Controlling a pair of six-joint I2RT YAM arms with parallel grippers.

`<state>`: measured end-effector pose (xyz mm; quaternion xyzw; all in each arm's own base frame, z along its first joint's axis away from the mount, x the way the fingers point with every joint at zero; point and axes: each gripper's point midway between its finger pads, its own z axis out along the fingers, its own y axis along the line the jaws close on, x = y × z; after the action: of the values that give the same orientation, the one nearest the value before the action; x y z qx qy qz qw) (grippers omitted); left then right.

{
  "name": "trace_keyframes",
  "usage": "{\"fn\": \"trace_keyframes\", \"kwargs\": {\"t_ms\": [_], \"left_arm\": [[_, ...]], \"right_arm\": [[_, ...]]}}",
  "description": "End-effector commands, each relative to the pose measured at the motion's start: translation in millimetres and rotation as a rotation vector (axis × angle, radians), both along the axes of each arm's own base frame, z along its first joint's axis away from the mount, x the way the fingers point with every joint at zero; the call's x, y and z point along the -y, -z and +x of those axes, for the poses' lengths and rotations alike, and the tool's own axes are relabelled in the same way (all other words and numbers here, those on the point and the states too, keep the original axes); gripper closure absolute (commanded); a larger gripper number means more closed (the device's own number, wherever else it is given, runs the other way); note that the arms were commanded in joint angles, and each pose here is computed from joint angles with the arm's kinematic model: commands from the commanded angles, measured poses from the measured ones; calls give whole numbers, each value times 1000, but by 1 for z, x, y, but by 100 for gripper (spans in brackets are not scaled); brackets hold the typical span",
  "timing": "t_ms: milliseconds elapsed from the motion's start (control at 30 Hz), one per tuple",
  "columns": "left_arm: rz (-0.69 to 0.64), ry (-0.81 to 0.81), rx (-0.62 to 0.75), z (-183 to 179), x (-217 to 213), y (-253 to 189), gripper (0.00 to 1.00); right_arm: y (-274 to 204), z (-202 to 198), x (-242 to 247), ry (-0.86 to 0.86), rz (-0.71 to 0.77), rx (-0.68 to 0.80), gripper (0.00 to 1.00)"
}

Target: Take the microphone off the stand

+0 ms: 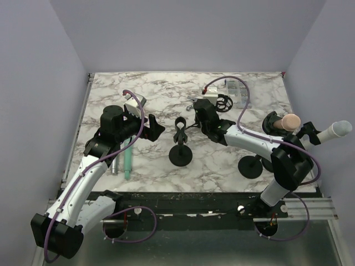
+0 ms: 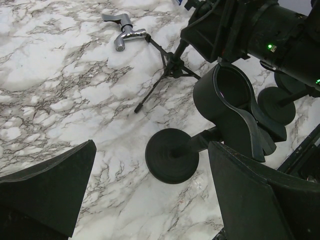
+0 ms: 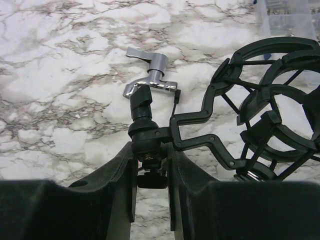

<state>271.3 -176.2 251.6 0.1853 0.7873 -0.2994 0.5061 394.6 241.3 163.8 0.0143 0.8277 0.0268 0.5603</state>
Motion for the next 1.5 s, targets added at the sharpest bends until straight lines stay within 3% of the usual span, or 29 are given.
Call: {"fn": "trace_keyframes", "kwargs": {"t_ms": [0,267,667,767,900,1233,1467], "left_arm": [[-3,6,29,1,2,-10,1],[-2,6,30,1,2,-10,1],[-7,15,37,-2,3,-13,2],[-9,18,42,-3,4,-15,1],[-7,20,47,-4,5,-16,1],[-5,26,54,-7,7,-17,2],[-3,28,53,-7,7,-16,1]], "right_arm": [[-11,11,-44,-92,125,16,91],[-13,11,-65,-143,164,-9,86],[-52,-20,-34,-147,129,-31,42],[-68,-28,-25,-154,117,-30,35],[-95,-48,-21,-248,104,-28,32],[-201,-98,6,-392,142,75,6],[-263,-139,22,-510,177,149,4]]}}
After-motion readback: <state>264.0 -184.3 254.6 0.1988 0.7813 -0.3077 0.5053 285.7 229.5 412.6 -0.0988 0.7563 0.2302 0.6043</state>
